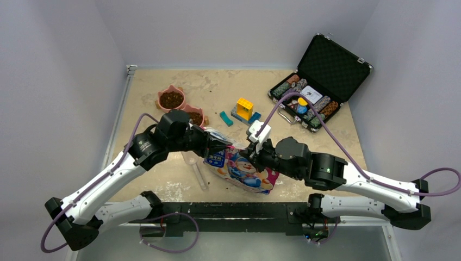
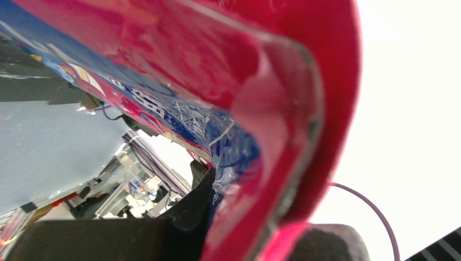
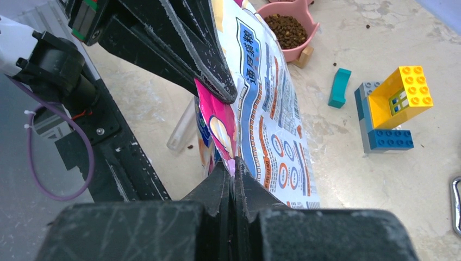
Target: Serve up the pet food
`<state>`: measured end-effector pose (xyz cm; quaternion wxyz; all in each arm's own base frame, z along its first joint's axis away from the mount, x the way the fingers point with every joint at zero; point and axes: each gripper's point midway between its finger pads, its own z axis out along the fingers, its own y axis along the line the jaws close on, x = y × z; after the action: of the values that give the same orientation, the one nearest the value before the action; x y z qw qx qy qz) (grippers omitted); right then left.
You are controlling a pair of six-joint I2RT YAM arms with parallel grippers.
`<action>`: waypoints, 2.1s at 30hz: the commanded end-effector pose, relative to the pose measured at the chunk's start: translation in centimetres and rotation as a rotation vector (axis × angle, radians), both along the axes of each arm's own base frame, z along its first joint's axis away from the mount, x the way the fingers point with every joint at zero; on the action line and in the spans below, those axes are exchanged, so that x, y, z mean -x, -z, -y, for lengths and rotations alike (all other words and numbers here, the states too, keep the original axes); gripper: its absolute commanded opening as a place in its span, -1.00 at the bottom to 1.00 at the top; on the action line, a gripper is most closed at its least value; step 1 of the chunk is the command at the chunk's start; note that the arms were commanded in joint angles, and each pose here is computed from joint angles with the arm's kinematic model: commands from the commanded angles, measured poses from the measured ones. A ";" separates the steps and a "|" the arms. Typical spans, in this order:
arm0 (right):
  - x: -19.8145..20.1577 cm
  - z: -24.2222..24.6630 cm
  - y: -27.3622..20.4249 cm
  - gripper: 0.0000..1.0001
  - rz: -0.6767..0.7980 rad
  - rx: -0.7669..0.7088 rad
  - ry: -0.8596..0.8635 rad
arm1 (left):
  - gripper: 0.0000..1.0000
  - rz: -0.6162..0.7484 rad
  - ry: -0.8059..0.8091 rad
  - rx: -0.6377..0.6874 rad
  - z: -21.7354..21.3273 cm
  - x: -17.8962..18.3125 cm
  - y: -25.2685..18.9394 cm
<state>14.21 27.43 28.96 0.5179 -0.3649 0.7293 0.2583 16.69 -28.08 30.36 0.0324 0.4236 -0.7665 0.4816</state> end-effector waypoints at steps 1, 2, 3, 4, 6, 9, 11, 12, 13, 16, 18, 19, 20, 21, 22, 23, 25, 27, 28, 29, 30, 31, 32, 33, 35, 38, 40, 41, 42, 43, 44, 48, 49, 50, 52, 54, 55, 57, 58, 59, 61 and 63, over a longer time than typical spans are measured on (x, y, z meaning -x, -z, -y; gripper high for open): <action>-0.1 4.4 0.6 -1.00 0.037 0.189 0.031 | -0.73 0.094 -0.114 -0.107 -3.6 -2.5 -2.0; 0.0 4.3 0.5 -1.00 0.041 0.201 0.016 | -0.50 0.092 -0.103 -0.123 -3.6 -2.4 -1.7; 0.2 4.1 0.4 -1.00 0.037 0.211 -0.003 | -0.31 0.092 -0.090 -0.153 -3.8 -2.2 -1.5; 0.2 3.9 0.4 -1.00 0.033 0.219 -0.012 | -0.15 0.105 -0.083 -0.175 -4.1 -2.2 -1.6; 0.2 3.8 0.3 -0.88 0.046 0.247 -0.032 | 0.03 0.135 -0.073 -0.221 -4.5 -2.7 -1.7; 0.3 3.2 0.0 -0.75 0.056 0.242 -0.054 | 0.11 0.189 -0.071 -0.255 -4.9 -3.6 -2.4; 0.3 2.8 -0.2 -0.66 0.058 0.244 -0.065 | 0.12 0.207 -0.070 -0.244 -4.7 -4.0 -2.9; 0.2 2.6 -0.3 -0.62 0.058 0.245 -0.066 | 0.12 0.206 -0.062 -0.237 -4.5 -4.0 -2.9; 0.1 2.5 -0.4 -0.51 0.059 0.247 -0.066 | 0.12 0.198 -0.055 -0.231 -4.4 -3.9 -2.9; -0.1 1.8 -0.5 -0.34 0.060 0.254 -0.070 | 0.12 0.161 -0.033 -0.222 -4.2 -3.2 -2.4; -0.3 1.4 -0.6 -0.29 0.070 0.255 -0.073 | 0.13 0.148 -0.032 -0.230 -4.5 -2.7 -2.3; -0.4 0.9 -0.6 -0.28 0.075 0.253 -0.079 | 0.12 0.141 -0.033 -0.231 -4.6 -2.5 -2.3; -0.5 0.7 -0.8 -0.27 0.082 0.251 -0.082 | 0.09 0.133 -0.031 -0.225 -4.6 -2.4 -2.3; -0.8 0.3 -0.9 -0.27 0.088 0.252 -0.076 | 0.06 0.115 -0.026 -0.218 -4.4 -2.2 -2.2; -1.1 0.1 -1.0 -0.27 0.096 0.255 -0.063 | 0.03 0.096 -0.013 -0.209 -4.1 -2.0 -2.0; -1.9 0.0 -1.3 -0.28 0.113 0.262 -0.027 | 0.02 0.078 0.007 -0.204 -3.7 -1.7 -1.8; -2.7 -0.3 -1.7 -0.30 0.138 0.279 0.003 | 0.00 0.066 0.049 -0.194 -2.8 -1.3 -1.6; -3.3 -0.7 -2.1 -0.33 0.165 0.289 0.019 | -0.02 0.068 0.070 -0.187 -2.1 -1.3 -1.4; -3.6 -0.9 -2.3 -0.34 0.179 0.288 0.025 | -0.04 0.072 0.073 -0.185 -1.9 -1.5 -1.3; -3.7 -1.2 -2.5 -0.35 0.191 0.287 0.022 | -0.06 0.078 0.071 -0.184 -1.8 -1.6 -1.2; -3.8 -1.5 -2.5 -0.36 0.201 0.285 0.011 | -0.11 0.085 0.070 -0.185 -1.6 -1.8 -1.1; -3.7 -1.8 -2.5 -0.37 0.209 0.289 -0.002 | -0.15 0.085 0.063 -0.184 -1.6 -1.9 -1.0; -3.7 -2.2 -2.4 -0.38 0.220 0.300 -0.009 | -0.21 0.090 0.058 -0.182 -1.5 -2.1 -1.0; -3.8 -2.4 -2.3 -0.47 0.238 0.316 -0.003 | -0.28 0.095 0.053 -0.181 -1.4 -2.3 -0.9; -4.6 -2.6 -2.3 -0.99 0.290 0.351 0.046 | -0.48 0.101 0.039 -0.185 -1.5 -2.5 -0.8; -5.2 -2.1 -2.3 -1.00 0.352 0.425 0.091 | -0.82 0.106 0.000 -0.193 -2.1 -2.7 -0.3; -5.5 -1.6 -3.1 -1.00 0.390 0.407 0.116 | -1.00 0.105 -0.033 -0.178 -2.3 -3.0 0.2; -5.3 -1.5 -2.8 -1.00 0.376 0.418 0.110 | -1.00 0.103 -0.048 -0.169 -2.3 -3.2 0.6; -5.0 -1.6 -2.9 -1.00 0.359 0.411 0.092 | -1.00 0.115 -0.058 -0.155 -2.2 -3.5 0.6; -4.8 -1.7 -3.2 -1.00 0.352 0.394 0.083 | -1.00 0.124 -0.066 -0.147 -2.1 -3.8 0.5; -4.8 -1.7 -3.6 -1.00 0.358 0.379 0.088 | -1.00 0.138 -0.073 -0.142 -2.1 -4.0 0.4; -3.8 -1.5 -3.2 -1.00 0.309 0.365 0.030 | -1.00 0.163 -0.115 -0.143 -2.7 -4.7 0.0; -3.6 -1.2 -3.0 -1.00 0.303 0.367 0.029 | -1.00 0.162 -0.121 -0.144 -2.9 -4.6 0.0; -3.5 -0.8 -2.4 -0.90 0.296 0.381 0.028 | -1.00 0.161 -0.128 -0.144 -3.2 -4.6 -0.1; -3.5 0.0 -1.2 -0.73 0.287 0.423 0.035 | -1.00 0.160 -0.141 -0.149 -3.6 -4.6 -0.1; -3.5 0.5 -0.2 -0.76 0.276 0.462 0.040 | -1.00 0.163 -0.147 -0.146 -3.7 -4.7 -0.2; -3.5 0.6 -0.1 -0.97 0.272 0.467 0.035 | -1.00 0.161 -0.147 -0.148 -3.8 -4.6 -0.2; -3.4 0.5 -0.3 -1.00 0.268 0.459 0.032 | -1.00 0.158 -0.147 -0.152 -3.9 -4.5 -0.2; -3.1 0.2 -0.4 -1.00 0.263 0.445 0.008 | -1.00 0.156 -0.148 -0.154 -4.0 -4.4 -0.2; -2.9 0.0 -0.6 -1.00 0.258 0.428 0.000 | -1.00 0.155 -0.149 -0.156 -4.1 -4.4 -0.2; -2.4 -0.3 -0.8 -1.00 0.216 0.397 -0.019 | -1.00 0.157 -0.149 -0.162 -4.2 -4.4 -0.3; -2.1 -0.1 -0.8 -1.00 0.190 0.381 -0.017 | -1.00 0.161 -0.149 -0.163 -4.3 -4.3 -0.5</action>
<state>17.07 28.45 28.61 0.5089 -0.5050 0.6952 0.0529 19.50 -25.60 29.78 -0.0504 0.4155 -0.7892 0.4494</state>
